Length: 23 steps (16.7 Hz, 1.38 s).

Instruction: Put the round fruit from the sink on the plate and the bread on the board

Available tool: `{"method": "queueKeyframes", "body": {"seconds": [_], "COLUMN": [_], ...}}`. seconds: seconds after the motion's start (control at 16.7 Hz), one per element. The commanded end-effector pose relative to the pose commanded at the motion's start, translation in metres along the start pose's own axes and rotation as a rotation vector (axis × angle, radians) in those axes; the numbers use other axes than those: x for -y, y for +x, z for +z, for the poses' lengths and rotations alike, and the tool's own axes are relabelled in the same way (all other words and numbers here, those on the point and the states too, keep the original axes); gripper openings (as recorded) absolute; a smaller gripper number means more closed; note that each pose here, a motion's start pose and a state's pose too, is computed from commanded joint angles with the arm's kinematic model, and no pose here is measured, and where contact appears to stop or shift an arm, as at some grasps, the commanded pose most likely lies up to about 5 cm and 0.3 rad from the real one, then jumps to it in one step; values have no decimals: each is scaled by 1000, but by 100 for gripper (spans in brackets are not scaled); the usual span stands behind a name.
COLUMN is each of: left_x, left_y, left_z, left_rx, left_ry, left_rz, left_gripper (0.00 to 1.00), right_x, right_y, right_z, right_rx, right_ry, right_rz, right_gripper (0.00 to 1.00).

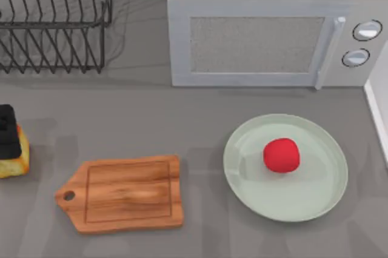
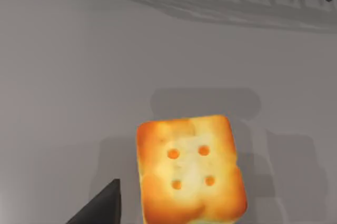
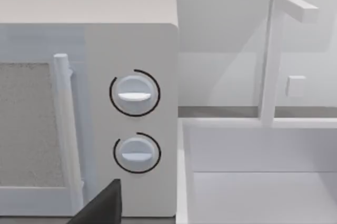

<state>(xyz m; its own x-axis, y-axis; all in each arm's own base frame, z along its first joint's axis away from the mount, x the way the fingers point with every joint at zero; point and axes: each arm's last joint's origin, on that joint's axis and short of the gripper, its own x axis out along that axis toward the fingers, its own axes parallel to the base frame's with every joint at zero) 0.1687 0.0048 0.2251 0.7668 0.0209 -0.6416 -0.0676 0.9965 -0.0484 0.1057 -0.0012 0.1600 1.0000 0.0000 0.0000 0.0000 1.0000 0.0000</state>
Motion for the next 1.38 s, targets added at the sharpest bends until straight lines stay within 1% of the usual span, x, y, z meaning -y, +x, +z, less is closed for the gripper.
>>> {"method": "queueKeyframes", "body": {"seconds": [0.18, 0.36, 0.54, 0.72, 0.84, 0.96, 1.26, 1.38], "left_x": [-1, -3, -5, -7, -8, -9, -7, -9], "left_y": [27, 60, 95, 125, 138, 146, 147, 152], "left_z": [28, 49, 63, 69, 71, 71, 71, 66], "left_rx": [-241, -459, -637, -771, -831, -863, -867, -877], "left_ry": [-28, -51, -69, -83, -89, -93, -88, -92], "left_rz": [26, 51, 70, 86, 94, 99, 97, 99], "left_gripper": [100, 100, 100, 100, 100, 100, 100, 100], "right_x": [0, 0, 0, 0, 0, 0, 0, 0], "right_y": [0, 0, 0, 0, 0, 0, 0, 0], "right_z": [0, 0, 0, 0, 0, 0, 0, 0], "right_rx": [0, 0, 0, 0, 0, 0, 0, 0], "right_ry": [0, 0, 0, 0, 0, 0, 0, 0], "right_rz": [0, 0, 0, 0, 0, 0, 0, 0], "right_gripper": [100, 100, 100, 100, 100, 100, 100, 100]}}
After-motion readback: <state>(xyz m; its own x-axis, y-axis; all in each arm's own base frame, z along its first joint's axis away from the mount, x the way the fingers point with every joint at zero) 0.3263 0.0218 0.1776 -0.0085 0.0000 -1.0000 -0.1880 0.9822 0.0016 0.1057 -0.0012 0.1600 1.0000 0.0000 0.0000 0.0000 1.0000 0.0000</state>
